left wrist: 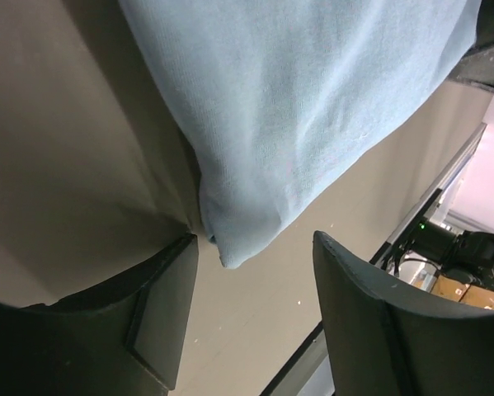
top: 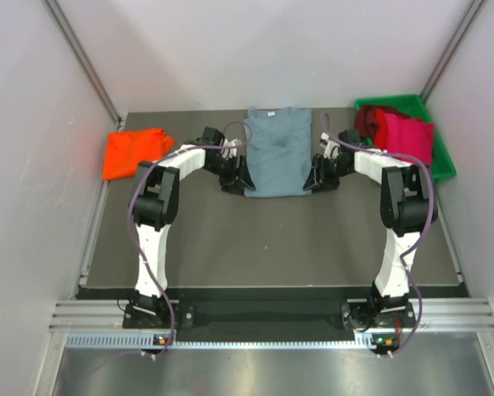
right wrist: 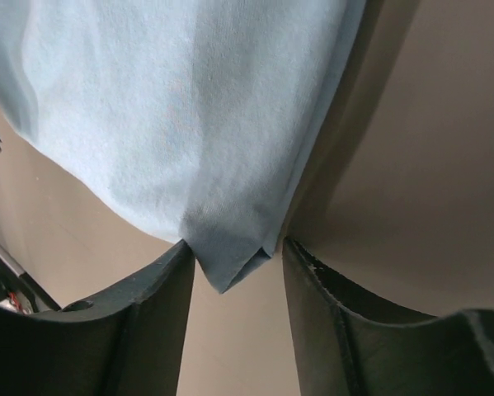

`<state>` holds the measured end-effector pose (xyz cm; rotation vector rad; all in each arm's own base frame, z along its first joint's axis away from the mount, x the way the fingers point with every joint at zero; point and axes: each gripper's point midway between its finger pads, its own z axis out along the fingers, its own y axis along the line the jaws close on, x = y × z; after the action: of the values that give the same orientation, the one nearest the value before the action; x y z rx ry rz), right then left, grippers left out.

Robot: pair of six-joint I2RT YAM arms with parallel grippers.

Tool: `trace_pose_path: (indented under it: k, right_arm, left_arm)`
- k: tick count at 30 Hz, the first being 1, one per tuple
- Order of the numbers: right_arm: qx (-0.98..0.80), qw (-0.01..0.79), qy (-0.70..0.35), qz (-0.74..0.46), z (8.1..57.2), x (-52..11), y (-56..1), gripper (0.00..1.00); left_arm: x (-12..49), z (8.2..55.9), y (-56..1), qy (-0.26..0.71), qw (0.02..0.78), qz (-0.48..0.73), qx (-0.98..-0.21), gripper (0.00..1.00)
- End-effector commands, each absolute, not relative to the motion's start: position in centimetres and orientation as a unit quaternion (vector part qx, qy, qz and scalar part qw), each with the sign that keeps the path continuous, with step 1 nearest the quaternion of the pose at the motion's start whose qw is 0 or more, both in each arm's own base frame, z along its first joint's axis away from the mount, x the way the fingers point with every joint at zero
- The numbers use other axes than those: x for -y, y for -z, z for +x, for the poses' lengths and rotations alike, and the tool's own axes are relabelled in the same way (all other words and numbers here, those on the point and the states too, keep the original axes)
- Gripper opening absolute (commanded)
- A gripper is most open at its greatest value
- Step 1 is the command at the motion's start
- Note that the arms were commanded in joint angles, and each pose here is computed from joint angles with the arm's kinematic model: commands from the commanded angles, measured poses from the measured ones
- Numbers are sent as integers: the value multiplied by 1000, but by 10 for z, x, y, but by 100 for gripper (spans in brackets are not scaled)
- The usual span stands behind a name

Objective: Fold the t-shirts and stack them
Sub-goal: Fold the tshirt

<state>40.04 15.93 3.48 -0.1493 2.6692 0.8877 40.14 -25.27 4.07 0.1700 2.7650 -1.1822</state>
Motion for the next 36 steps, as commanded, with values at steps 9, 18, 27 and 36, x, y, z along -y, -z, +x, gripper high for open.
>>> trace_pose_path:
  k: [9, 18, 27, 36]
  right_arm:
    - [-931, 167, -313, -84, 404, -169, -42, 40]
    - [-930, 164, -317, -91, 394, -168, -48, 25]
    - [-920, 184, -325, -116, 380, -168, -82, 3]
    - [-911, 209, -326, -142, 353, -165, -114, 0]
  left_arm:
    - [246, 389, 8, 341, 29, 45, -938, 40]
    - [243, 389, 2, 355, 26, 44, -934, 0]
    - [241, 385, -43, 372, 56, 89, -922, 0]
    - [239, 375, -86, 373, 84, 125, -916, 0]
